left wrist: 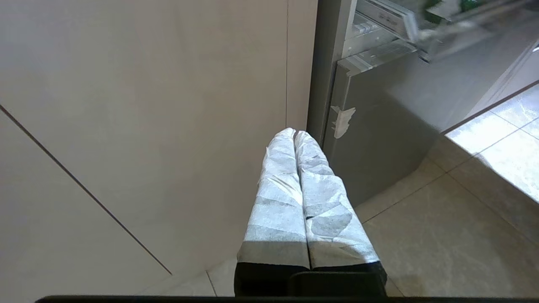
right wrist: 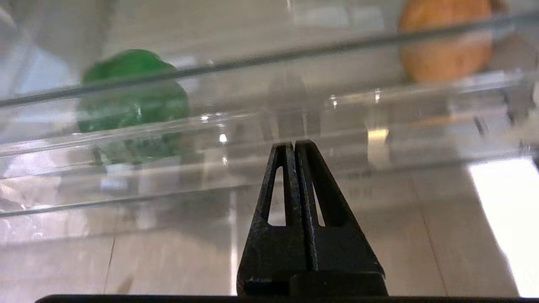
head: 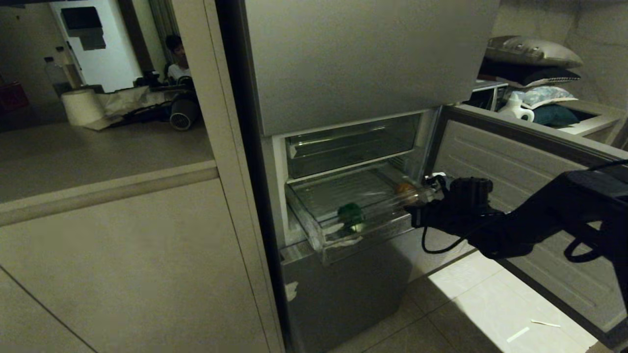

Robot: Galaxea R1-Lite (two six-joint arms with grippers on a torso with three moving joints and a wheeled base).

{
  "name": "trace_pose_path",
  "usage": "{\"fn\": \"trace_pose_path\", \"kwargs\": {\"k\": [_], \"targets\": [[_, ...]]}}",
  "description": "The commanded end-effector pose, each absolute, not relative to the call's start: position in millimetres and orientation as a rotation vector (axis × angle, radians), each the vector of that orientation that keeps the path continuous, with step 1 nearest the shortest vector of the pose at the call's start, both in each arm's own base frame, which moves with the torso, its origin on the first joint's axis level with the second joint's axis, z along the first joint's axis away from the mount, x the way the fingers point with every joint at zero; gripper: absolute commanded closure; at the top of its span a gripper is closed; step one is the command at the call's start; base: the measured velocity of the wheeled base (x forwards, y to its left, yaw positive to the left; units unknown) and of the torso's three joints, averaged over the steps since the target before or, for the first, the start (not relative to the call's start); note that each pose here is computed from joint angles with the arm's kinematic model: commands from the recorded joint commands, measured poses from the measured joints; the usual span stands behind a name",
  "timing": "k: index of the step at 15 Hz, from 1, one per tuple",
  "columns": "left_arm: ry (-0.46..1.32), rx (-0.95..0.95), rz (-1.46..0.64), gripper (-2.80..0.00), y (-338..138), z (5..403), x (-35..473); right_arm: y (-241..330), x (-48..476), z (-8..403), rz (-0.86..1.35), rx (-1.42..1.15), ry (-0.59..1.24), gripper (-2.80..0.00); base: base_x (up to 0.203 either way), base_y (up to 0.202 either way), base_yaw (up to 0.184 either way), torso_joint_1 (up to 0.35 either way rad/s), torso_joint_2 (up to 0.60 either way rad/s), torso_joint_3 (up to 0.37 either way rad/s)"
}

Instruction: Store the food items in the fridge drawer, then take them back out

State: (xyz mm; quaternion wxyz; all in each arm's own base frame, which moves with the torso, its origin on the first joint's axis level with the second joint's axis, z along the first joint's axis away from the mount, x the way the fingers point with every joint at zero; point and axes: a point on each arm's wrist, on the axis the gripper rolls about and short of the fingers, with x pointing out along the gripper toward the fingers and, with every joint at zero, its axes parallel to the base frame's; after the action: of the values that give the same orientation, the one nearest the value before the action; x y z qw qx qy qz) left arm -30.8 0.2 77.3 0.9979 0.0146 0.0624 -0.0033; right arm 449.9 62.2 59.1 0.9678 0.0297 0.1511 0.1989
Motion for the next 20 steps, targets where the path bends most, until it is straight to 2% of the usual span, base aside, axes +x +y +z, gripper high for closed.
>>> {"fn": "trace_pose_path", "kwargs": {"k": [1, 5, 11, 15, 20], "targets": [[0.127, 0.03, -0.006, 0.0, 0.2, 77.2, -30.7, 63.8, 475.9, 34.6, 0.423, 0.065, 0.253, 0.0, 0.0, 0.0, 0.0, 0.0, 0.0, 0.0], [0.127, 0.03, -0.006, 0.0, 0.2, 77.2, -30.7, 62.0, 485.3, 40.5, 0.477, 0.076, 0.088, 0.0, 0.0, 0.0, 0.0, 0.0, 0.0, 0.0], [0.127, 0.03, -0.006, 0.0, 0.2, 77.2, -30.7, 55.7, 531.7, 47.7, 0.48, 0.233, -0.106, 0.0, 0.0, 0.0, 0.0, 0.0, 0.0, 0.0], [0.127, 0.03, -0.006, 0.0, 0.2, 77.2, -30.7, 48.5, 537.8, 46.7, 0.559, 0.356, -0.089, 0.0, 0.0, 0.0, 0.0, 0.0, 0.0, 0.0], [0.127, 0.03, -0.006, 0.0, 0.2, 77.2, -30.7, 39.0, 524.4, 61.4, 0.538, 0.369, -0.09, 0.0, 0.0, 0.0, 0.0, 0.0, 0.0, 0.0]]}}
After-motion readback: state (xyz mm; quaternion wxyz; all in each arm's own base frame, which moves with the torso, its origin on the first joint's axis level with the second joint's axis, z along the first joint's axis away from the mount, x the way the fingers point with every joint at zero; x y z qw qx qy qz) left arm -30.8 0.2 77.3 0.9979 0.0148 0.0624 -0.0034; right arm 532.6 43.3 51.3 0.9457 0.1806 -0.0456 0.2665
